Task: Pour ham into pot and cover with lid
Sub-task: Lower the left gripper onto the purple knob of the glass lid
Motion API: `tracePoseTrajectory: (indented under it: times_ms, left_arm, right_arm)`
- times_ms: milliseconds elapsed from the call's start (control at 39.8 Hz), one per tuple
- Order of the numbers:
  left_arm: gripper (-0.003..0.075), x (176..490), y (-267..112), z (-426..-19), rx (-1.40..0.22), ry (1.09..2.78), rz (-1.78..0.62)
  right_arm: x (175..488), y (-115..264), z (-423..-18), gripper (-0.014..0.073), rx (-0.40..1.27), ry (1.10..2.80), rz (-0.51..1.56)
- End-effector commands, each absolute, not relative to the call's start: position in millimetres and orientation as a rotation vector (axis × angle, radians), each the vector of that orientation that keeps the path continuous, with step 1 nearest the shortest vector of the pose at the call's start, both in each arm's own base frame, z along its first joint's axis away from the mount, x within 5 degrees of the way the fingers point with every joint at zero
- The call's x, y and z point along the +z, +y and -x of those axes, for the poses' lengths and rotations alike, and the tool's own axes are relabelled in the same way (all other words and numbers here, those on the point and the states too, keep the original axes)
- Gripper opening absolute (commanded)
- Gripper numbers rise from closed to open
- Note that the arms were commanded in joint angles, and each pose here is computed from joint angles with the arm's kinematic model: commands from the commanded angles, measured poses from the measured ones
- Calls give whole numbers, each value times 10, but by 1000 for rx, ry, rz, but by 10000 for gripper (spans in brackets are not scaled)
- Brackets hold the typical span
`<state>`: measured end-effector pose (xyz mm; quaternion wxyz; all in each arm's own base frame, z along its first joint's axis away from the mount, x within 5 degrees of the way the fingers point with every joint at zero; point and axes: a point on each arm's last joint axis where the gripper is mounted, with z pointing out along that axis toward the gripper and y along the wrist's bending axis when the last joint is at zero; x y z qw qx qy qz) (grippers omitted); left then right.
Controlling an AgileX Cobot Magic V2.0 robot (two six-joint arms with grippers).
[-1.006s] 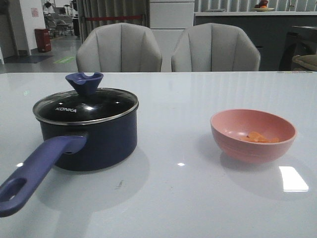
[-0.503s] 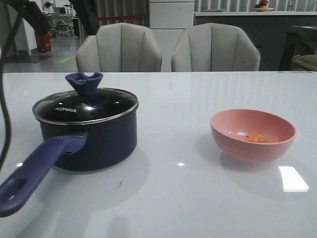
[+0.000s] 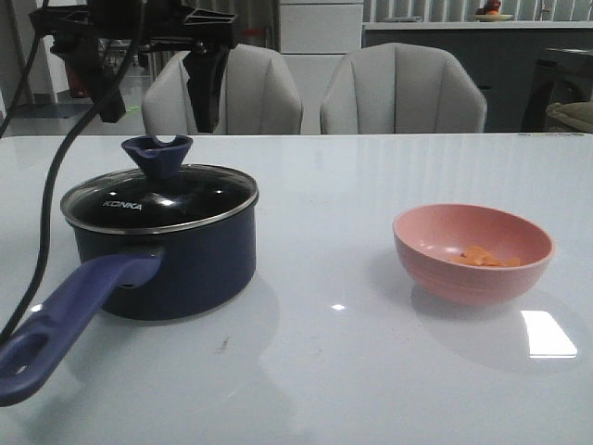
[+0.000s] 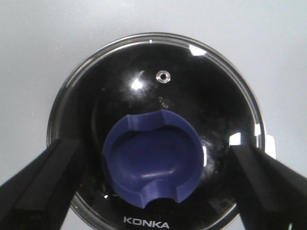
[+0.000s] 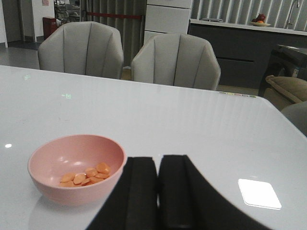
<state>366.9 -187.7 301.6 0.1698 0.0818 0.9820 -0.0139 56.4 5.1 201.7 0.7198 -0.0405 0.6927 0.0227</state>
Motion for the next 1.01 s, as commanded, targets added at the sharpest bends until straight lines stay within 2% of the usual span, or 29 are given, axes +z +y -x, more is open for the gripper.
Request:
tracePoseTrajectory:
  times_ms: [0, 729, 855, 981]
  left_arm:
    - [628, 3279, -1864, -3622, -62, 2711, -191]
    - [619, 3013, -1931, -3712, -50, 2788, -163]
    - [544, 2936, -1937, -3725, -28, 2820, -165]
    - [416, 2939, -1940, -3729, -32, 2814, -165]
  right_arm:
    - [2113, 44, -541, 158, 28, 1430, 93]
    - [2113, 44, -541, 158, 28, 1430, 93]
    - [2113, 44, -541, 158, 28, 1430, 93]
    - [2113, 44, -541, 158, 28, 1430, 93]
